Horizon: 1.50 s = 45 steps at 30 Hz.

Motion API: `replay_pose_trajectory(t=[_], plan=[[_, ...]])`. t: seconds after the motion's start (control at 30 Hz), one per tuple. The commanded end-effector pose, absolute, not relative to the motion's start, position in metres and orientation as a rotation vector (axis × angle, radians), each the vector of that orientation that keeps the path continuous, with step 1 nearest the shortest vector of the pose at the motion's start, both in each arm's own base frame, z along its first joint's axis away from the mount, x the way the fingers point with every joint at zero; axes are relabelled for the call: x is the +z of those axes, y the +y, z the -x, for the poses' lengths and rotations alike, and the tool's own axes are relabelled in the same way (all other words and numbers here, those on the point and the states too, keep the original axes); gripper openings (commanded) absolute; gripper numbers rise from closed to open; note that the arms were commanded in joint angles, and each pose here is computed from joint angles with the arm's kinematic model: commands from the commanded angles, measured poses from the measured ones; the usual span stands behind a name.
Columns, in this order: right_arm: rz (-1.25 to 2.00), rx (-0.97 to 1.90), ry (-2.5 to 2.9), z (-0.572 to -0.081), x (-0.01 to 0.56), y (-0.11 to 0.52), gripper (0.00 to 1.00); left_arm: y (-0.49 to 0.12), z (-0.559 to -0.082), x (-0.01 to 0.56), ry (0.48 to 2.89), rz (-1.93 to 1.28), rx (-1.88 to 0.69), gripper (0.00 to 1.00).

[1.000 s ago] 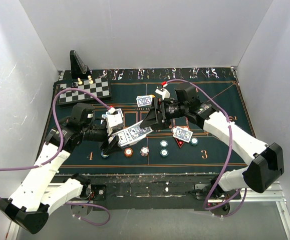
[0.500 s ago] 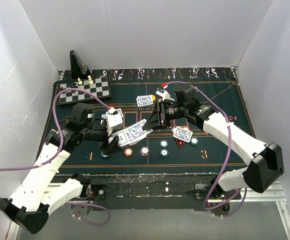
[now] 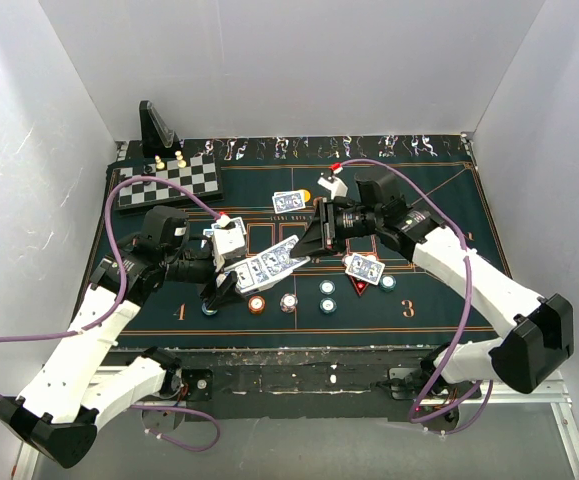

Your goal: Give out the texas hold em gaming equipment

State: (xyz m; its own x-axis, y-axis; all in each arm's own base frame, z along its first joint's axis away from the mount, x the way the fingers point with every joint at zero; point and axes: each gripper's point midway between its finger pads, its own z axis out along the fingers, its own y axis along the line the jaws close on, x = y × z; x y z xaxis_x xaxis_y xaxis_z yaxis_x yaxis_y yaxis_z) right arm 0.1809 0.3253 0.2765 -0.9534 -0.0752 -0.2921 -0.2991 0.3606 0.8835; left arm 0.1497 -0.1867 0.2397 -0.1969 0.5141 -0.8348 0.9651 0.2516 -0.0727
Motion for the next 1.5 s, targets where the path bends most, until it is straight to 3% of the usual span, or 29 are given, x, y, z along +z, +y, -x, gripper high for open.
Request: replay_pose_trajectory(t=[0.0,0.37,0.6,0.77,1.1,1.3,1.47], plan=[[0.372,1.634,2.321,-0.183,0.305,0.320,0.22,-0.189,-0.150,0.258,1.751,-1.345,-0.815,0.03],[0.290,1.628,2.248,-0.198,0.329,0.295,0.18,-0.189,-0.150,0.258,1.755,-1.346,-0.817,0.02],[0.167,1.620,2.241,-0.212,0.327,0.269,0.09,-0.189,-0.149,0.257,1.754,-1.347,-0.816,0.02],[-0.059,1.520,2.291,-0.236,0.288,0.231,0.01,-0.189,-0.149,0.257,1.757,-1.349,-0.817,0.02],[-0.422,1.247,2.462,-0.261,0.165,0.173,0.01,-0.188,-0.148,0.257,1.754,-1.351,-0.817,0.02],[-0.532,0.923,2.474,-0.282,0.133,0.135,0.01,-0.189,-0.148,0.257,1.756,-1.350,-0.823,0.02],[-0.582,0.811,2.478,-0.295,0.113,0.122,0.01,-0.189,-0.147,0.257,1.751,-1.352,-0.826,0.02]])
